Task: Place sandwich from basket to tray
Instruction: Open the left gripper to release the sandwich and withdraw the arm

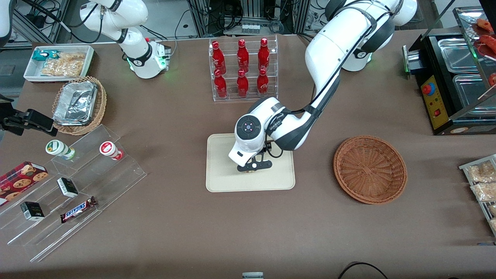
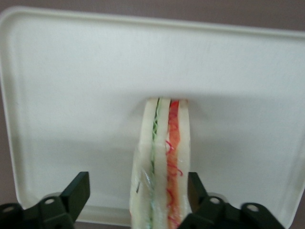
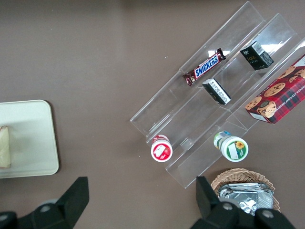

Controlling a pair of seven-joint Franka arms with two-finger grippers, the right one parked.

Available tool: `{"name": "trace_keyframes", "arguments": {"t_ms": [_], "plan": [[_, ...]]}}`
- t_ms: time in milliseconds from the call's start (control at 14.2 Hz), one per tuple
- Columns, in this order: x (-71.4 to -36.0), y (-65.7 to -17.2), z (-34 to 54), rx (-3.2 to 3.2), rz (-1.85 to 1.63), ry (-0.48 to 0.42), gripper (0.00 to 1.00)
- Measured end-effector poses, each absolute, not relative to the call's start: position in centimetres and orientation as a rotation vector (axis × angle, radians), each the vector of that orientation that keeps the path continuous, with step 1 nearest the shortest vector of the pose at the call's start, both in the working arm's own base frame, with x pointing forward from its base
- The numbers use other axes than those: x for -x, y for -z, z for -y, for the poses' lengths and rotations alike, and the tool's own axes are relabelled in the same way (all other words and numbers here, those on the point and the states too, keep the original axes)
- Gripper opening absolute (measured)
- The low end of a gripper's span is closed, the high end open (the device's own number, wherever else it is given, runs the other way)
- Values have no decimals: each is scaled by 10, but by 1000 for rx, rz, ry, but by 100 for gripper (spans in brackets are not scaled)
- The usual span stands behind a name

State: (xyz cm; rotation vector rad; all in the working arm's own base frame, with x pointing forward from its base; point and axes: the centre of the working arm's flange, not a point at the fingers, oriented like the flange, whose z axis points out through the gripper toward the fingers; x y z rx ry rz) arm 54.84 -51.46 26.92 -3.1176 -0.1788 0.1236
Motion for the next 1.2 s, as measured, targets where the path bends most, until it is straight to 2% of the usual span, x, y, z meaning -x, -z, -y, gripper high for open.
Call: {"name": "trace_keyframes", "arguments": {"t_ms": [212, 353, 494, 706, 988, 1200], "plan": [[-573, -324, 494, 3118, 232, 10, 100], [-592, -370, 454, 3076, 318, 28, 100], [-610, -416, 397, 3023, 365, -8, 100], [-621, -470, 298, 3018, 249, -87, 100], [-612, -507, 156, 3026, 84, -271, 100], [-600, -540, 88, 3028, 87, -322, 100]]}}
